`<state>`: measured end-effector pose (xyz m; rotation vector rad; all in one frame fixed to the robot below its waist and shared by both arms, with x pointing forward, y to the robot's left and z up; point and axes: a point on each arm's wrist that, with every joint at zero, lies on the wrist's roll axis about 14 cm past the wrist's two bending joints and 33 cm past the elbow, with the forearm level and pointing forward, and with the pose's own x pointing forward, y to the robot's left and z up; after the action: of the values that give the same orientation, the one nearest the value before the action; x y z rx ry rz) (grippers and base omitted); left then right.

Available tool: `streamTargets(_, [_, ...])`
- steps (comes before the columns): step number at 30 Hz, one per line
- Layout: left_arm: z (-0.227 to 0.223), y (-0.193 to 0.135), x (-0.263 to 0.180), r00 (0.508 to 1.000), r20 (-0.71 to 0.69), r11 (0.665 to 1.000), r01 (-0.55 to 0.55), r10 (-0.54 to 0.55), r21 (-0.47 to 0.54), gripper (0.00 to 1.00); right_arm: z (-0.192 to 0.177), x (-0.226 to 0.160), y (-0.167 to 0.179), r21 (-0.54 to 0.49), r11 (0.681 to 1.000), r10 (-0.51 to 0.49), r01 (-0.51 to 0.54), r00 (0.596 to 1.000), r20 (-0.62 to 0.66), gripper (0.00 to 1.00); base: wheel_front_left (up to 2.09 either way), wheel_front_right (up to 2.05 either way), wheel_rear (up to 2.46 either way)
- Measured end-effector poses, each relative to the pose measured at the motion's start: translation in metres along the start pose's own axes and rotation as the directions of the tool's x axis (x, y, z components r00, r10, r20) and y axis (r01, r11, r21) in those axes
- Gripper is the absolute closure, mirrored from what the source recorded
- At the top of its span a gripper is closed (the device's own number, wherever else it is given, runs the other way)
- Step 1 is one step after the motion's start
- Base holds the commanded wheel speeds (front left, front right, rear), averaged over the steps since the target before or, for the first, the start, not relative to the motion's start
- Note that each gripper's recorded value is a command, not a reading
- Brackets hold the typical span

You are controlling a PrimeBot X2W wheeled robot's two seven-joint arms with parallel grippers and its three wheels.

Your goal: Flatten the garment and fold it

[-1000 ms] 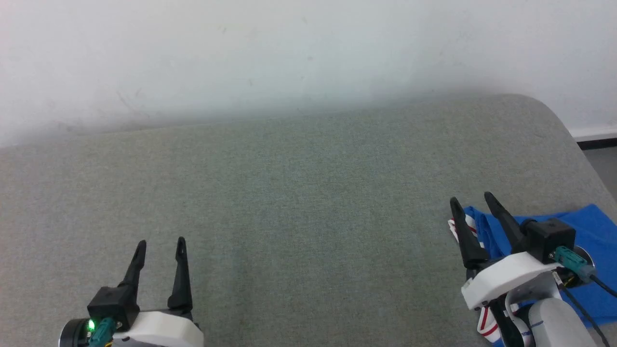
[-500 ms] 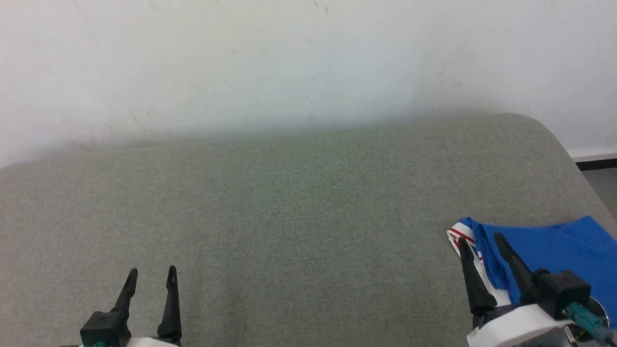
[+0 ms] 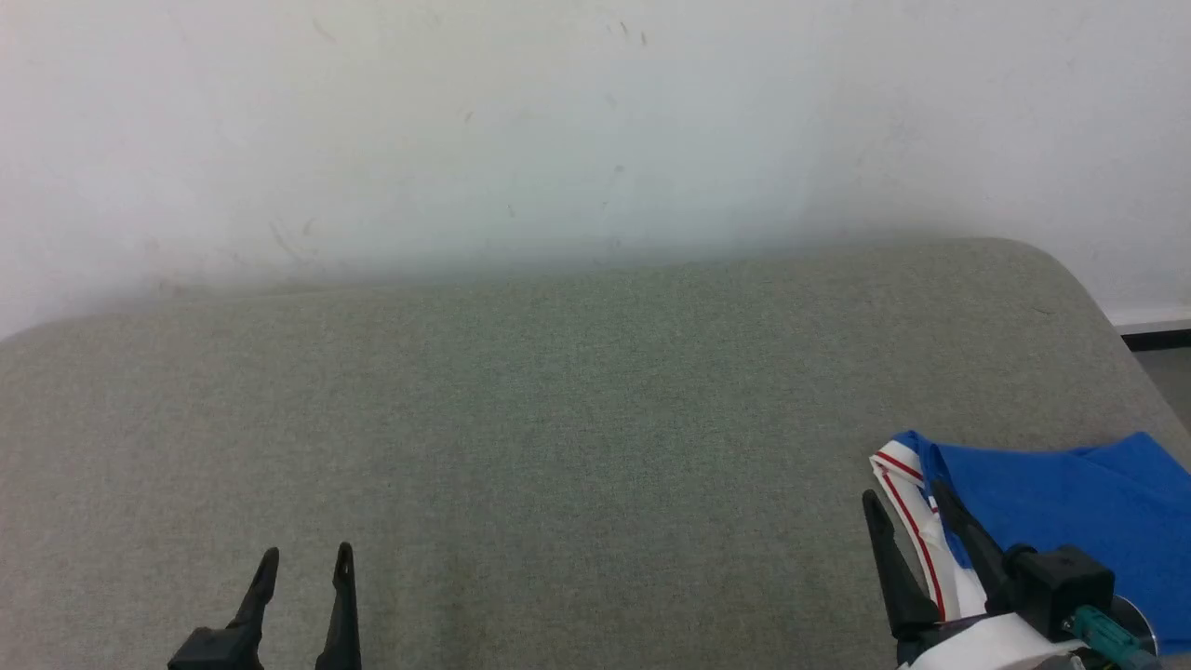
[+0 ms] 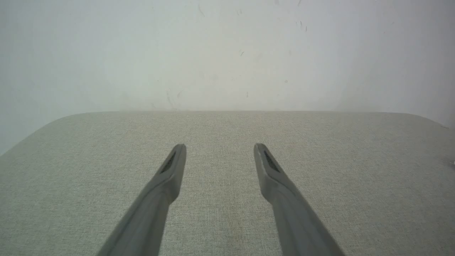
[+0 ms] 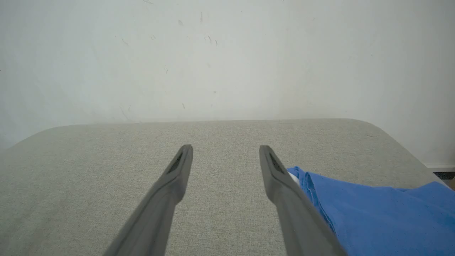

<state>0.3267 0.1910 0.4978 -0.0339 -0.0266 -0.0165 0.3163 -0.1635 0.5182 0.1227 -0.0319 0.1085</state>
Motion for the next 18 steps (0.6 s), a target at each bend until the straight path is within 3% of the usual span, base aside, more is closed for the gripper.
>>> streamTargets(4, [-0.0006, 0.0007, -0.0015, 1.000, -0.001, 1.000, -0.006, 0.006, -0.006, 0.00, -0.0003, 0.0015, 0.0019, 0.001, 1.000, 0.007, -0.007, 1.000, -0.001, 0.00, 0.00, 0.00, 0.00])
streamTargets(5, [-0.0009, 0.0003, -0.0017, 1.000, -0.002, 1.000, -0.004, 0.004, -0.009, 1.00, -0.0006, 0.0018, 0.0022, 0.001, 1.000, 0.008, -0.008, 1.000, -0.002, 1.00, 0.00, 0.00, 0.00])
streamTargets(18, [-0.0029, -0.0008, -0.0005, 1.000, -0.017, 1.000, -0.006, 0.006, -0.006, 1.00, -0.0026, 0.0035, 0.0023, -0.002, 1.000, 0.010, -0.010, 1.000, -0.011, 1.00, 0.00, 0.00, 0.00])
